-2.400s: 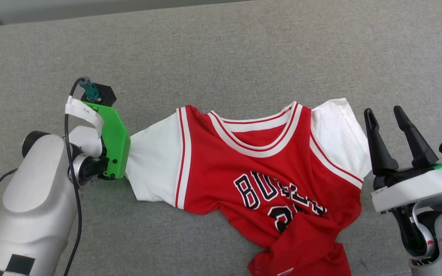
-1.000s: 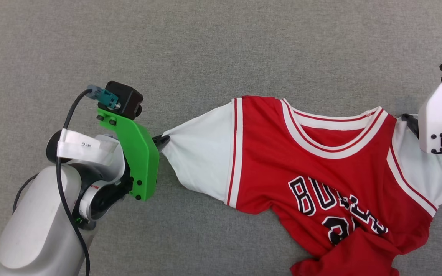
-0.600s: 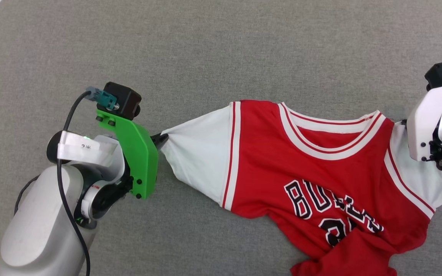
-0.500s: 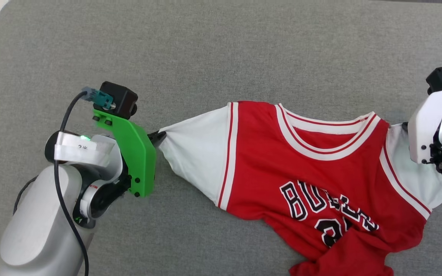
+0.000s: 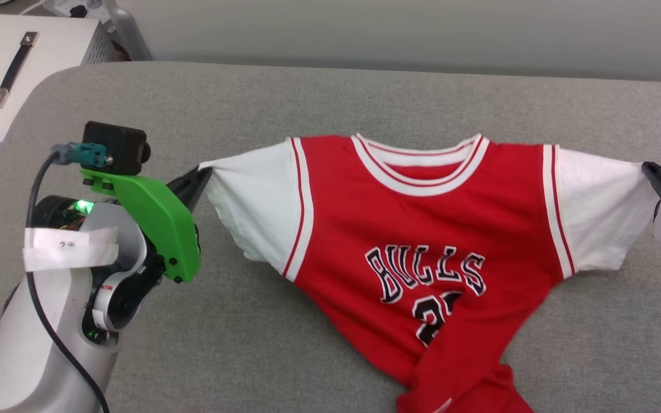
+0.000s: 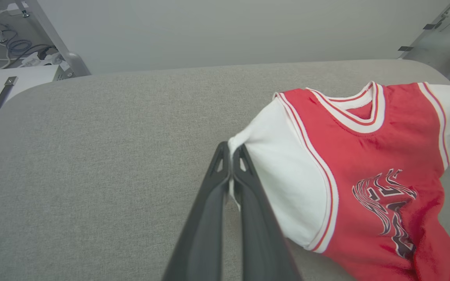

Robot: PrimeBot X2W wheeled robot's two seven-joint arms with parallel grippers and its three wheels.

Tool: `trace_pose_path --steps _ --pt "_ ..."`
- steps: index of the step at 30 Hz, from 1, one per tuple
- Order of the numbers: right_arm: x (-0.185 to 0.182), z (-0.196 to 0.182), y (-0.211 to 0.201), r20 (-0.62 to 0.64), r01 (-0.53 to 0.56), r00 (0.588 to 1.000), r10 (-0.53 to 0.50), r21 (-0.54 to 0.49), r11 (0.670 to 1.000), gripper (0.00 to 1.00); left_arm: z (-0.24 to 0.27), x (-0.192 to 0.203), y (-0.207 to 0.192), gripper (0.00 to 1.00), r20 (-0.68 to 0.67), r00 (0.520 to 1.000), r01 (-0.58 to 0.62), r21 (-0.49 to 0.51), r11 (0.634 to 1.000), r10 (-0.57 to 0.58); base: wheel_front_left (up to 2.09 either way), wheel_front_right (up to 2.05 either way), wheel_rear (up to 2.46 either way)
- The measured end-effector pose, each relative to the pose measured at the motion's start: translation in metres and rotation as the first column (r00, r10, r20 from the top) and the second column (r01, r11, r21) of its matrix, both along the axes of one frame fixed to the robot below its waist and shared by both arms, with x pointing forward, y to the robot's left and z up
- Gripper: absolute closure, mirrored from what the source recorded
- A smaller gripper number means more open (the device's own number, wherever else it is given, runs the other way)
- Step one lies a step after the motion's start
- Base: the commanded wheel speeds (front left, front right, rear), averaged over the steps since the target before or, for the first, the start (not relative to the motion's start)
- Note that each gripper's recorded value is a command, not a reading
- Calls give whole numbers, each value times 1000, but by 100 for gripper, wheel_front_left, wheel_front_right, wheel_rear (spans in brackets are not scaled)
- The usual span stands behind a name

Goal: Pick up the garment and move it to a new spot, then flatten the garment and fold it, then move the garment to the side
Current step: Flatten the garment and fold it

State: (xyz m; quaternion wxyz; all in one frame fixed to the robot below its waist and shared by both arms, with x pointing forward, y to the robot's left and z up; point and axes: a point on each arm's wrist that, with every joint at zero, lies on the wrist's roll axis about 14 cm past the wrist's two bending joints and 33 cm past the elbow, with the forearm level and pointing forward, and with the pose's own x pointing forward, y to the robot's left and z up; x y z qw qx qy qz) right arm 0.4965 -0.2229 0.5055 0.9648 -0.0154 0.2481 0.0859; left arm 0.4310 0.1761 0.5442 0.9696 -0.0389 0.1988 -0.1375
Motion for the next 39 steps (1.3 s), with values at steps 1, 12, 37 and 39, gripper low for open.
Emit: trace_pose_path --steps 1,12,37,39 --pt "-2 8 0 25 -1 1000 1 1 1000 100 8 0 3 100 31 999 -11 0 1000 11 0 0 0" --pt "-20 123 -6 365 -9 931 -6 38 999 100 94 -12 19 100 346 935 -67 -30 997 73 0 0 0" --pt "-10 236 -5 626 -29 780 18 7 1000 100 225 10 53 100 747 659 -122 -14 992 91 0 0 0" --pt "6 246 -7 649 -21 761 8 12 1000 100 232 25 55 100 755 650 -123 -9 992 88 0 0 0"
